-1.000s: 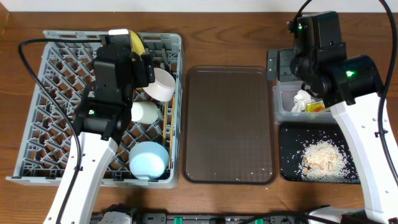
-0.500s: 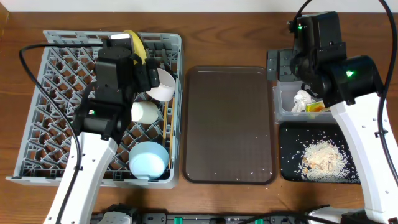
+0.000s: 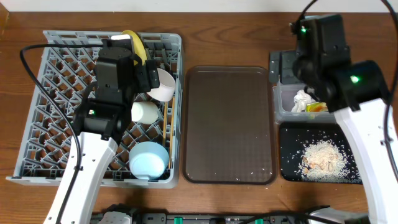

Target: Sort waste into correct bins and load items into the dishwasher

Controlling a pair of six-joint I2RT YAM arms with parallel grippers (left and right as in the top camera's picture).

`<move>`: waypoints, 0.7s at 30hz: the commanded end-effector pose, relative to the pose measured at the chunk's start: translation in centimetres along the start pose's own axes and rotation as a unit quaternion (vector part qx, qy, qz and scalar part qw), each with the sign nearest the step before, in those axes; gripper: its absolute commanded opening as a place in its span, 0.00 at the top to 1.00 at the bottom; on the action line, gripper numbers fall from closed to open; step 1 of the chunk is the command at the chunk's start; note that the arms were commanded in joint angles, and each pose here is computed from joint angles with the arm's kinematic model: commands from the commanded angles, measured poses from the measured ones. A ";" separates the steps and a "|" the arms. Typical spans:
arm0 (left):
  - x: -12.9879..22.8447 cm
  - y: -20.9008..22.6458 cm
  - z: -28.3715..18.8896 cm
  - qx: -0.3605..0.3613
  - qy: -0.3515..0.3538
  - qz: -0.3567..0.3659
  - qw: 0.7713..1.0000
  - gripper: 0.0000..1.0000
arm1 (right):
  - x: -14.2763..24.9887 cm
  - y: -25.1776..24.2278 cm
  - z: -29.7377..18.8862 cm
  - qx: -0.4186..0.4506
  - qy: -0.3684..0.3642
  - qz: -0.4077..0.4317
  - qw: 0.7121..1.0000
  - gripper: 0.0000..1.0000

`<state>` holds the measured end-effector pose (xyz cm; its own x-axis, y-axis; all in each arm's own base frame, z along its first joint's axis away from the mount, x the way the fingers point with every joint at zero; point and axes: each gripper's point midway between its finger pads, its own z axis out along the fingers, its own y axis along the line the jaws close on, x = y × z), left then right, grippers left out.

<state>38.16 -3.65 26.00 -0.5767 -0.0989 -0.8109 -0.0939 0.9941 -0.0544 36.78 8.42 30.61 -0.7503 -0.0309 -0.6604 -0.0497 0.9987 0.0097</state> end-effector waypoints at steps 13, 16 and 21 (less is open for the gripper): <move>0.1 -0.1 0.0 0.003 0.002 -0.007 1.000 0.03 | 0.4 -5.4 -21.2 0.021 -0.298 -0.030 0.954 0.01; 0.1 -0.1 0.0 0.003 0.002 -0.007 1.000 0.03 | 3.2 -6.8 -22.5 0.025 -0.337 0.011 0.941 0.01; 0.1 -0.1 0.0 0.003 0.002 -0.007 1.000 0.03 | 7.9 -7.7 -21.2 0.021 -0.402 0.041 0.914 0.01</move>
<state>38.14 -3.69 25.96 -0.5784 -0.0987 -0.8098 -0.0919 0.9942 -0.0555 17.64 -0.27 44.60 -0.0500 0.0394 -0.9980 0.0232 0.9990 0.0382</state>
